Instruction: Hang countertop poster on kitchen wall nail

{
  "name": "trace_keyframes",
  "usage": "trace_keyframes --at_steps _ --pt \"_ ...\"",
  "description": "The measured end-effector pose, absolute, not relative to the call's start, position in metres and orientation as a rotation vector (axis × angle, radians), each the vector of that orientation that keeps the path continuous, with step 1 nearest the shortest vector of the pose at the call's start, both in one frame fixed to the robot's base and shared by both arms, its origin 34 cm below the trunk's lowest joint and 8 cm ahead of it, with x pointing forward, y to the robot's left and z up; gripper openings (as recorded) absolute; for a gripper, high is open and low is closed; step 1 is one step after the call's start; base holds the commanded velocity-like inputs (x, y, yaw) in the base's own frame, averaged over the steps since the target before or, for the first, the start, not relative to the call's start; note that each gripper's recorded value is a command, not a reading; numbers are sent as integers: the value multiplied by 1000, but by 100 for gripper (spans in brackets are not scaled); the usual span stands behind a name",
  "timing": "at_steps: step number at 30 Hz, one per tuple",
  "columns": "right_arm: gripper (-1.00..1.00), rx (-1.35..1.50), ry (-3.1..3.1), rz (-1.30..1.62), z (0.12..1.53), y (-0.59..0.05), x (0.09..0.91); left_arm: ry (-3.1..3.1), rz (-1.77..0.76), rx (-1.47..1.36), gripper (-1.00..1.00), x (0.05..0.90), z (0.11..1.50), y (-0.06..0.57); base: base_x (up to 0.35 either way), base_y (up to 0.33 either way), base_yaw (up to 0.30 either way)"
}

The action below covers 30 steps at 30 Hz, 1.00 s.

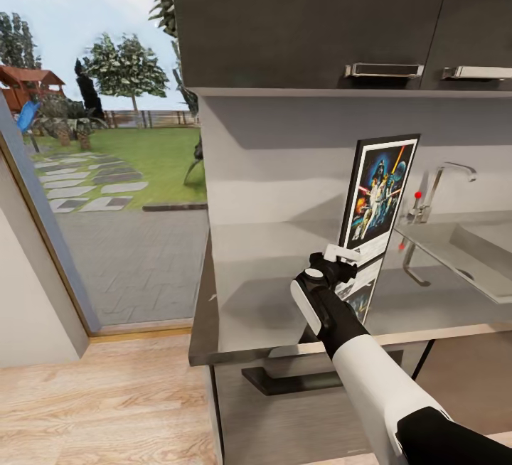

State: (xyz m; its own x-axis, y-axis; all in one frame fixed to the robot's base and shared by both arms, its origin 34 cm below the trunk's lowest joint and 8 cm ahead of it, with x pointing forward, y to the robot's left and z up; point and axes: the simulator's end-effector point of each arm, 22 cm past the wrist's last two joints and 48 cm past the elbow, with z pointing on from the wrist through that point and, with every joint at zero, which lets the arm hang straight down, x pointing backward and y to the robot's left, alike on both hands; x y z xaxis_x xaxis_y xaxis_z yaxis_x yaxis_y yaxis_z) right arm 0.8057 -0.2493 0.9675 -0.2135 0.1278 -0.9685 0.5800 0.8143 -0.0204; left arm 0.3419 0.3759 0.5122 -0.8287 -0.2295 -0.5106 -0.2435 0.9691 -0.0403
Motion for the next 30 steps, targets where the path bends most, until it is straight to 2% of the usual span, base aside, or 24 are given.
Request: trace_keyframes --at_steps 9,10,30 --pt "100 548 1763 -454 967 -249 806 2582 36 -334 100 342 512 376 0 0 0" --pt "-100 548 1763 -454 967 -249 806 2582 36 -334 100 342 512 376 0 0 0" --pt "-100 546 1764 -455 967 -250 806 2583 36 -334 100 342 512 376 0 0 0"
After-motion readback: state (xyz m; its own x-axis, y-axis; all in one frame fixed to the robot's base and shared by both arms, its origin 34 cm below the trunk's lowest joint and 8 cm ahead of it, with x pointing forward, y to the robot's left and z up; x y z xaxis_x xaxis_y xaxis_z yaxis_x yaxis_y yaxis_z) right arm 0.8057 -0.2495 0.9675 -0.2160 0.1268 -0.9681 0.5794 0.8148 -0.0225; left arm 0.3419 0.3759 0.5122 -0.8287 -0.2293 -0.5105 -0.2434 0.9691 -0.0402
